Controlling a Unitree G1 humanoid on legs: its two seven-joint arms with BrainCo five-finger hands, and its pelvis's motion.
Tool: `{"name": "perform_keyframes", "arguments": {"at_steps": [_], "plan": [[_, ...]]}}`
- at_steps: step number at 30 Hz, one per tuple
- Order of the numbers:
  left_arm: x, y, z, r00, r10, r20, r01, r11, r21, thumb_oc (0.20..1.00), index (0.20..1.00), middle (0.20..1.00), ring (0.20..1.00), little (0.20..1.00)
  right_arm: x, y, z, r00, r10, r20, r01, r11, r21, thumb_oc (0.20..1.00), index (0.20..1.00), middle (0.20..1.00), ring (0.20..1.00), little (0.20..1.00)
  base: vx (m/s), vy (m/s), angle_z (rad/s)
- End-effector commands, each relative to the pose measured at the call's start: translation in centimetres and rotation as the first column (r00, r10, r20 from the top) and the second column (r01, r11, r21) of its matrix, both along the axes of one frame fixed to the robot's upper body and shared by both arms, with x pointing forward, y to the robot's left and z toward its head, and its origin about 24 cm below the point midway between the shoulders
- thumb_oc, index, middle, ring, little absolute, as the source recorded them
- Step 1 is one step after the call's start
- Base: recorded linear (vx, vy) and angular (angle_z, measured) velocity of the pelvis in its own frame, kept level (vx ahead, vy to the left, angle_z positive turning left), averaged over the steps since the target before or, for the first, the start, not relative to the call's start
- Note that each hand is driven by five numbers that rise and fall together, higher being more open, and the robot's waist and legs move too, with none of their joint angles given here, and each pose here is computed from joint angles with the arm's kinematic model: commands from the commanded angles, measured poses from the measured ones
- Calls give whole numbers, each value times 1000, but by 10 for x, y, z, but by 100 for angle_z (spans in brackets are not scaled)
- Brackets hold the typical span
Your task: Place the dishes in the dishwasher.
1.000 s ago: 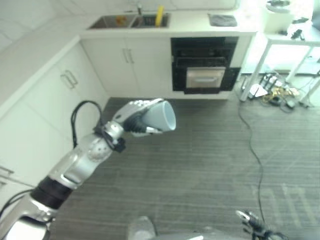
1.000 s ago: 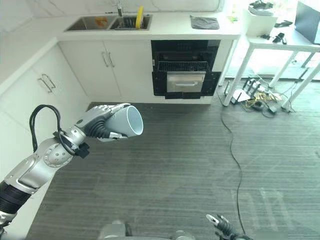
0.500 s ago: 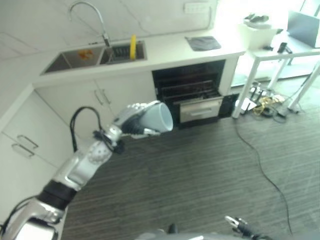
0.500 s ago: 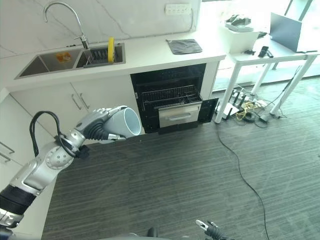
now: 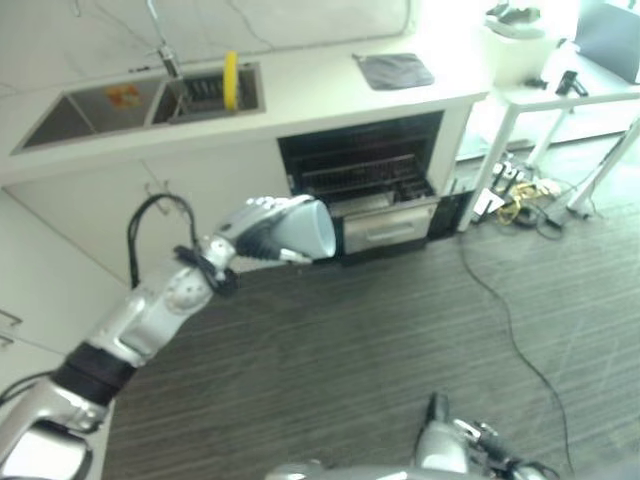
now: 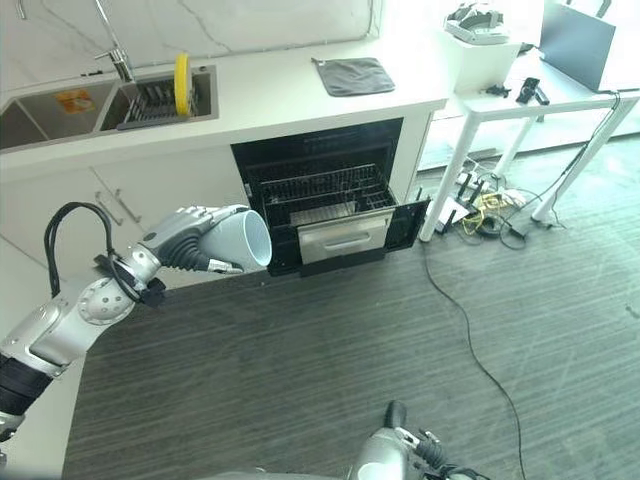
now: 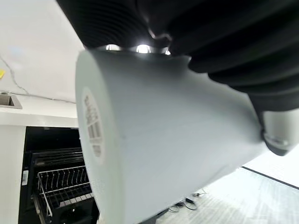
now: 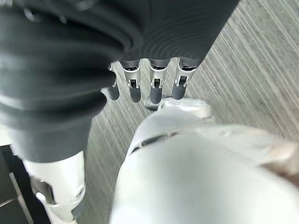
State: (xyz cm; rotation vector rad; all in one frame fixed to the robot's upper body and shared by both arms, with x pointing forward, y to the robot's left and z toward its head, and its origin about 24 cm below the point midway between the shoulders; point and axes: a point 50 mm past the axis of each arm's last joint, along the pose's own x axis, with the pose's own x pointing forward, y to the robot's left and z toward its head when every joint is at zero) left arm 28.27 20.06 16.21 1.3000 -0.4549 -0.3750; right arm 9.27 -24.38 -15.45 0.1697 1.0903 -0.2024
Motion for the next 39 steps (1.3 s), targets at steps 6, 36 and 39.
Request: {"name": "perform_keyframes", "arguments": {"at_steps": [6, 36, 39], "plan": [[-9, -6, 15, 990, 45, 131, -25, 988, -152, 200, 200, 200, 200, 200, 22, -21, 13, 993, 114, 43, -112, 992, -58, 1000, 1000, 1000, 1000, 1000, 214, -322, 5], [0, -29, 26, 980, -86, 177, 105, 989, -103, 200, 200, 200, 200, 200, 14, -11, 8, 998, -20, 54, 23, 998, -57, 1000, 1000, 1000, 1000, 1000, 136, 175, 8], [2, -30, 29, 981, -94, 172, 110, 990, -89, 200, 200, 200, 200, 200, 14, -13, 9, 997, -28, 66, 32, 998, -58, 1000, 1000, 1000, 1000, 1000, 55, 171, 4]]}}
